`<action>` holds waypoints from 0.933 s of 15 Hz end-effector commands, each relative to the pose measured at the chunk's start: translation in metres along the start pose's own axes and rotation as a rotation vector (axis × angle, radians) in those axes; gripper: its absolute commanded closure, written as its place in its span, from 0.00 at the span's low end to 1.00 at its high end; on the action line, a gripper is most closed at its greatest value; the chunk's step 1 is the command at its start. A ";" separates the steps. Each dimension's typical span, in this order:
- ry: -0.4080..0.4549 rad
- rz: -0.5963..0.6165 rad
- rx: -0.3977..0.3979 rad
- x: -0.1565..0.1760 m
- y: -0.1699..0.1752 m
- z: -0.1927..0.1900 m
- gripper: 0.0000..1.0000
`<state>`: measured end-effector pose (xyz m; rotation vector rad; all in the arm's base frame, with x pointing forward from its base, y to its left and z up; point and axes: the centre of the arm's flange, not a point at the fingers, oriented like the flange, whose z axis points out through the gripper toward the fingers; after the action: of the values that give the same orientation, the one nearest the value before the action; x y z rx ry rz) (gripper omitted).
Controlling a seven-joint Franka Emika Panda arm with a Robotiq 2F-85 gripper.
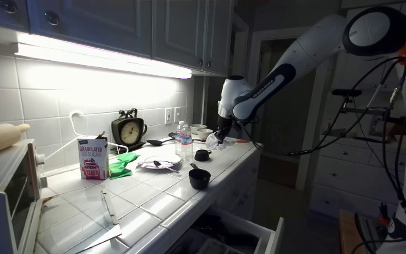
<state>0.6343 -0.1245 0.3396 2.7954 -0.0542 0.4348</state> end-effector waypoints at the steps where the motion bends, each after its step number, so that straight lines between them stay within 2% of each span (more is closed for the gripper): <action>1: 0.125 0.019 0.048 -0.003 -0.008 -0.004 0.66; 3: 0.172 0.021 0.066 -0.003 -0.011 -0.005 0.52; 6: 0.195 0.022 0.088 -0.007 -0.015 -0.002 0.30; 10: 0.150 0.057 0.139 -0.019 -0.025 0.008 0.01; 14: 0.045 0.090 0.209 -0.031 -0.033 0.020 0.00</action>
<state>0.6214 -0.0965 0.3102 2.9258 -0.1092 0.6494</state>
